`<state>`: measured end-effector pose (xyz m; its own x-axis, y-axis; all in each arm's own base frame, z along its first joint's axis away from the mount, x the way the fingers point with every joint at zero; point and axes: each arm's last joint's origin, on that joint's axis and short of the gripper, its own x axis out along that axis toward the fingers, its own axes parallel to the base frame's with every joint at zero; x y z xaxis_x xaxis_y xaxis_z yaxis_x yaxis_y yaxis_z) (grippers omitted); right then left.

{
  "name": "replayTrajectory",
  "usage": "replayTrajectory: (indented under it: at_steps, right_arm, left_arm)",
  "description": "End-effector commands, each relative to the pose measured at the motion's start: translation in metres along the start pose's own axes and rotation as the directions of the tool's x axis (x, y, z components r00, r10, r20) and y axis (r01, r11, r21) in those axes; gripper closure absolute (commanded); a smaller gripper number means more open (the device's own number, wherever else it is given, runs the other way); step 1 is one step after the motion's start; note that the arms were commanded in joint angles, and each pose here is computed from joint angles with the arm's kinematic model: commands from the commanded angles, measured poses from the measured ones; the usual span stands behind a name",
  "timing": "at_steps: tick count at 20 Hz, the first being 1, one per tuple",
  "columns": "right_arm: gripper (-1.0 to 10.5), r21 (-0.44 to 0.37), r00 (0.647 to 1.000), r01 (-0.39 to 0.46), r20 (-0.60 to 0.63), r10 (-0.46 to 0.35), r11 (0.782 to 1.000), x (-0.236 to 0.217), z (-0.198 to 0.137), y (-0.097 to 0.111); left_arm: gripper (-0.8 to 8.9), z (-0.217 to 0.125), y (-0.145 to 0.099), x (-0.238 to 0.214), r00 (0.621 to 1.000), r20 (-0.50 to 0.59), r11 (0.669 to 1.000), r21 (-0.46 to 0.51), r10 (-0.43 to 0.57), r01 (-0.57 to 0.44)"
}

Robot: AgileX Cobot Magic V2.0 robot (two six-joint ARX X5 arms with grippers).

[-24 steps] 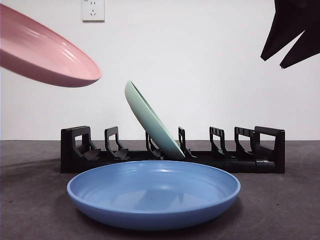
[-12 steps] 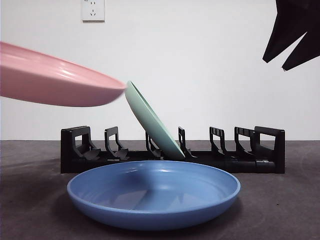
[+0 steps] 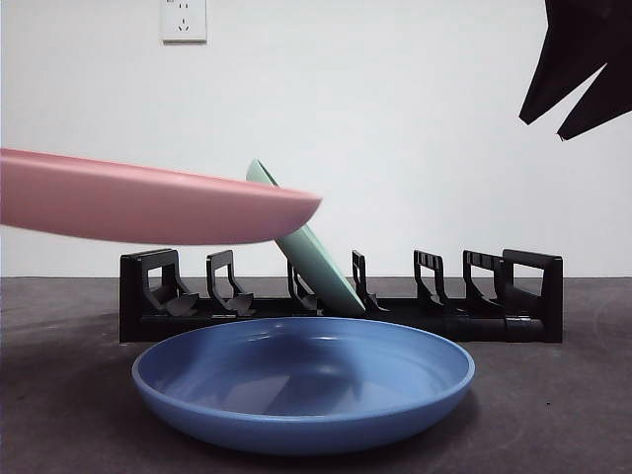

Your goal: Place the plate

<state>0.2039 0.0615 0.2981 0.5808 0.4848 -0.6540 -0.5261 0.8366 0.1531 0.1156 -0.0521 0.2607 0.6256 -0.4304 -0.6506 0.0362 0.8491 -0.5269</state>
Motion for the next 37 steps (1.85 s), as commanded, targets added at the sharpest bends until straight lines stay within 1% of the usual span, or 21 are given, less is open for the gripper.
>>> replayTrajectory:
  at_steps: [1,7,9,12,15,19,24,31,32,34,36,37]
  right_arm:
    - [6.8,-0.012,1.000,-0.002,0.010,0.002,1.000,0.000,0.003,0.001]
    - [6.8,-0.013,1.000,-0.002,0.011,0.002,1.000,0.000,0.003,0.001]
    - [6.8,-0.013,1.000,-0.002,0.012,0.002,1.000,0.000,0.003,0.001]
    - [6.8,-0.013,1.000,-0.002,0.013,0.002,1.000,0.000,0.003,0.001]
    - [6.8,-0.013,1.000,-0.002,0.012,0.002,1.000,0.000,0.003,0.001]
    - [6.8,-0.013,1.000,-0.002,0.012,0.002,1.000,0.000,0.003,0.001]
    - [6.8,-0.013,1.000,-0.003,0.012,0.003,1.000,0.000,0.003,0.001]
    - [6.8,-0.027,1.000,-0.019,0.008,0.019,0.999,0.001,0.004,0.006]
    - [6.8,-0.028,1.000,-0.020,0.008,0.020,0.999,0.001,0.004,0.006]
    - [6.8,-0.029,1.000,-0.021,0.007,0.022,0.999,0.001,0.004,0.006]
    - [6.8,-0.028,1.000,-0.021,0.006,0.022,0.999,0.001,0.004,0.006]
    - [6.8,-0.028,1.000,-0.022,0.005,0.022,0.999,0.001,0.003,0.006]
  left_arm:
    - [8.03,0.000,-0.002,0.010,1.000,-0.022,0.999,-0.030,-0.012,0.012]
    - [8.03,0.005,-0.013,0.041,0.998,-0.058,1.000,-0.019,-0.001,-0.001]
    - [8.03,0.005,-0.018,0.054,0.998,-0.067,1.000,-0.001,0.009,-0.009]
    - [8.03,0.001,-0.025,0.074,0.994,-0.101,0.999,0.037,0.028,-0.024]
    - [8.03,-0.005,-0.033,0.090,0.993,-0.102,0.996,0.082,0.053,-0.045]
    - [8.03,-0.012,-0.043,0.105,0.993,-0.112,0.996,0.091,0.035,-0.025]
    - [8.03,-0.015,-0.044,0.121,0.992,-0.107,0.993,0.101,0.065,-0.054]
    - [7.98,-0.022,-0.040,0.139,0.982,-0.152,0.989,0.109,0.111,-0.095]
    - [7.68,-0.022,-0.040,0.139,0.982,-0.152,0.989,0.109,0.111,-0.095]
    - [6.71,-0.021,-0.040,0.138,0.983,-0.150,0.990,0.108,0.110,-0.094]
    - [6.19,-0.021,-0.041,0.136,0.983,-0.147,0.990,0.108,0.105,-0.090]
    - [6.11,-0.020,-0.042,0.133,0.984,-0.145,0.990,0.113,0.099,-0.083]
